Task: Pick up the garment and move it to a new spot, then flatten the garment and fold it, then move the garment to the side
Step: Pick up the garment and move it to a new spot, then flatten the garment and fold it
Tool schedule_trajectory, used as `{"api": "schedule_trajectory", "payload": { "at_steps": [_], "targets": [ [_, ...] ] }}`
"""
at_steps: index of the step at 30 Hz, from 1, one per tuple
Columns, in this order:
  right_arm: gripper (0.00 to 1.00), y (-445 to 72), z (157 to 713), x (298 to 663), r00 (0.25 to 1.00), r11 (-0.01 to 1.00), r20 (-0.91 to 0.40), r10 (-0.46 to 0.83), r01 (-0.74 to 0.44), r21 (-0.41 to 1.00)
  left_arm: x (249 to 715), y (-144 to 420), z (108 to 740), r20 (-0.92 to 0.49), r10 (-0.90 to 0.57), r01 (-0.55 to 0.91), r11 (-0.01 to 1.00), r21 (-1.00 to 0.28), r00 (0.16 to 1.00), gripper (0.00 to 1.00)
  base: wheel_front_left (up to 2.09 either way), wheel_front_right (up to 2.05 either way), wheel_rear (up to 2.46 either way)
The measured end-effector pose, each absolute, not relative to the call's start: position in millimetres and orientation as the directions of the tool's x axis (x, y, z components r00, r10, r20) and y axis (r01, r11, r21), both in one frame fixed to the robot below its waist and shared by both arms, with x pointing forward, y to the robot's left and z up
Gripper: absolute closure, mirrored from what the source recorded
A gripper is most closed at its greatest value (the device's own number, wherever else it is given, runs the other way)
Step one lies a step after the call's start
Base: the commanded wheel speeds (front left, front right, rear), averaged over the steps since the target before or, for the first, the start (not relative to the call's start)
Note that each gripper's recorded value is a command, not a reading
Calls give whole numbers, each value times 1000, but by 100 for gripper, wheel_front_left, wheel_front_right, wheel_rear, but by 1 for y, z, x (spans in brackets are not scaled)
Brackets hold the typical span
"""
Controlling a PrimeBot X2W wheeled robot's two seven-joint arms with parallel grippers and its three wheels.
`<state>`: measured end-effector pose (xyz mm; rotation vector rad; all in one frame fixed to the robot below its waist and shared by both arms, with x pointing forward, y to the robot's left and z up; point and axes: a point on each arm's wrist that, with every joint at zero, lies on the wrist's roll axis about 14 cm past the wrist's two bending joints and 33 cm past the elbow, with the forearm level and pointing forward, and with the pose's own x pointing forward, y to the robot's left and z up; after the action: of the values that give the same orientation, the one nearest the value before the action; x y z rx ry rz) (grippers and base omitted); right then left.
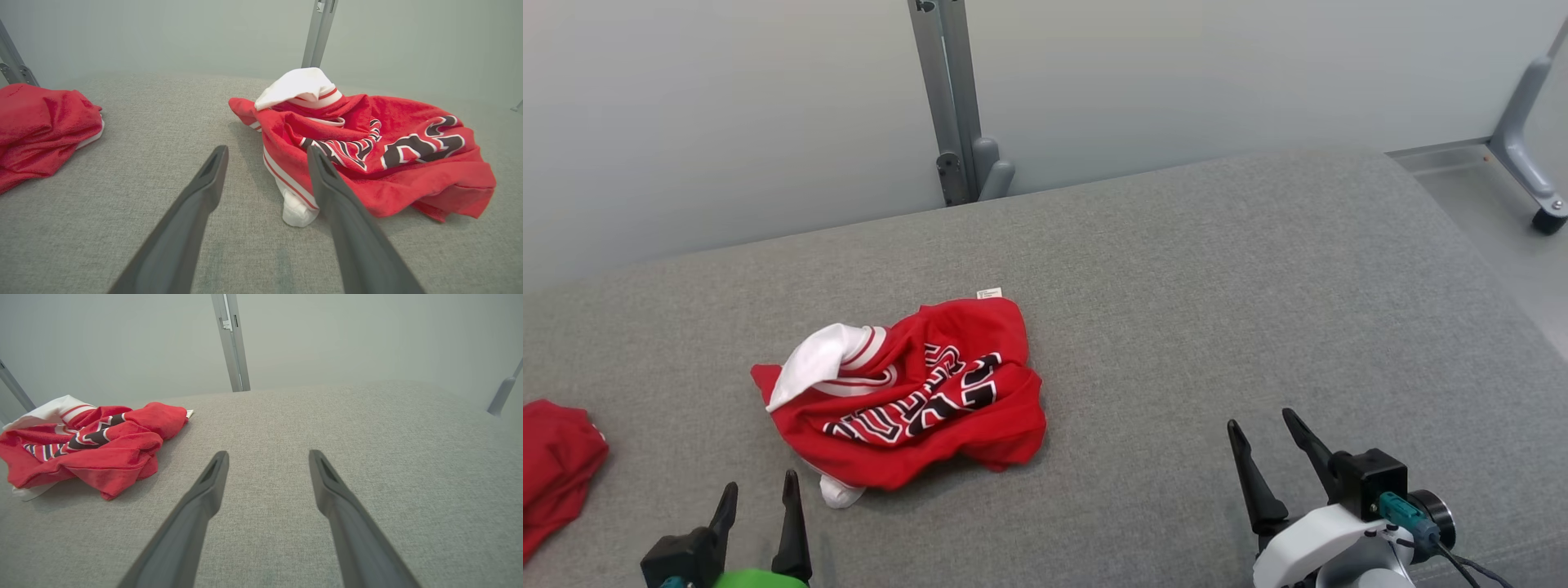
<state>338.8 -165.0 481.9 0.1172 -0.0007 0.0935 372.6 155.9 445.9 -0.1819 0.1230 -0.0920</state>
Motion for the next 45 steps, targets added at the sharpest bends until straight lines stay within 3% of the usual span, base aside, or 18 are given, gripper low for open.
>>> {"api": "schedule_trajectory", "payload": {
  "at_steps": [13,23,36,45],
  "targets": [
    [0,-147,482,338,989,982,10,147,-148,119,335,181,448,-98,-20,2,984,-178,995,0,0,0,0],
    [0,-111,478,353,966,958,-7,257,-254,135,322,188,447,-96,9,-28,981,-191,995,0,0,0,0],
    [0,-21,447,380,859,863,-120,498,-479,160,273,231,426,-162,166,-195,962,-190,973,0,0,0,0],
    [0,11,431,395,807,825,-174,564,-544,153,251,253,422,-180,260,-294,936,-193,949,0,0,0,0]
  ]
}}
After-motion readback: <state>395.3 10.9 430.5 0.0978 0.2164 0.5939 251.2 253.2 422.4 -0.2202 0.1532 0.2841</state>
